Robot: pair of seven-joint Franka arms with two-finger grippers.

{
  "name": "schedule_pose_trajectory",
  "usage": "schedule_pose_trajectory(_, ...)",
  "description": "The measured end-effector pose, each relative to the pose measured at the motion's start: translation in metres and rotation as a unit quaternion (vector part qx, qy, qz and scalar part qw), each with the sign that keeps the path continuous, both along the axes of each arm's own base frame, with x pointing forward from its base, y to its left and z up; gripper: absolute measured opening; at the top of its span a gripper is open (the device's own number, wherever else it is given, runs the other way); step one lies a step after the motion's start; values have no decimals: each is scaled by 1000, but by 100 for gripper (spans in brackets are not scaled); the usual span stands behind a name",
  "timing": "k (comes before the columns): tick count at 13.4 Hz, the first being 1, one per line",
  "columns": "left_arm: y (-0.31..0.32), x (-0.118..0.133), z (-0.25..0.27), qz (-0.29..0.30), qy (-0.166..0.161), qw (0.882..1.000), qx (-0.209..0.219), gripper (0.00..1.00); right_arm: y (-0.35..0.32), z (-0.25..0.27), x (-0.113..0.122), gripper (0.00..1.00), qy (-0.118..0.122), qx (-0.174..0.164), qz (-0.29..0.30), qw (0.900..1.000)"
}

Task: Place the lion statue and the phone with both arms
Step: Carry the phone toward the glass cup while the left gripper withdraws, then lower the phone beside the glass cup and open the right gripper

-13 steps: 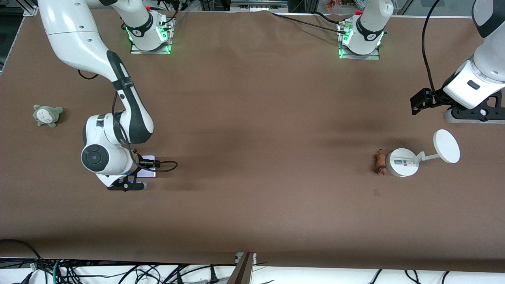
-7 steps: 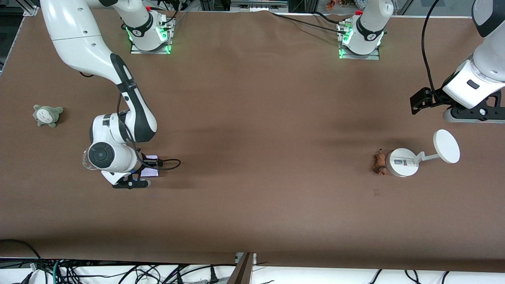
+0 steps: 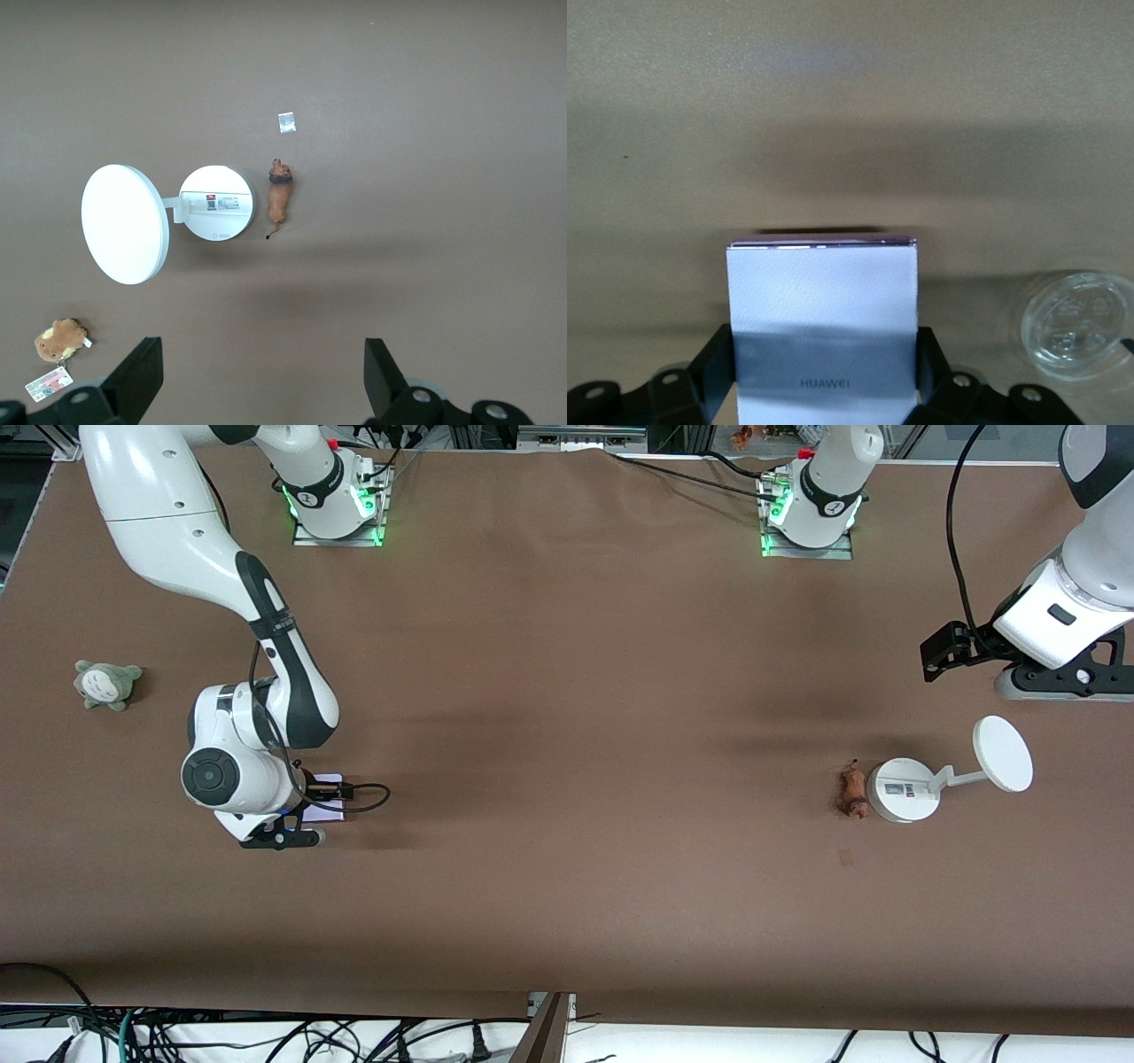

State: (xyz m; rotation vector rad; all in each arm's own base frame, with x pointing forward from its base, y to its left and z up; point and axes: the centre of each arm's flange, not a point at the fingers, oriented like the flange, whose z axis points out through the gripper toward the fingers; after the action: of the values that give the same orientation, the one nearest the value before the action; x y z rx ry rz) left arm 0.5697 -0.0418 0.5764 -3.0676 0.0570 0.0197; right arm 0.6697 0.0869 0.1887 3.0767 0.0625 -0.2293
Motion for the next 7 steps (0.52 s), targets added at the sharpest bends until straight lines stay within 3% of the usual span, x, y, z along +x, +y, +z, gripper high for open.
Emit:
schedule_pose_trajectory(2,0,0,0,0,0,1000,0,100,0,3,2,98,-4,2,7,1000)
schedule_pose_trajectory(7,0,0,0,0,0,1000,0,100,5,78,27,100,-36,7,23,999)
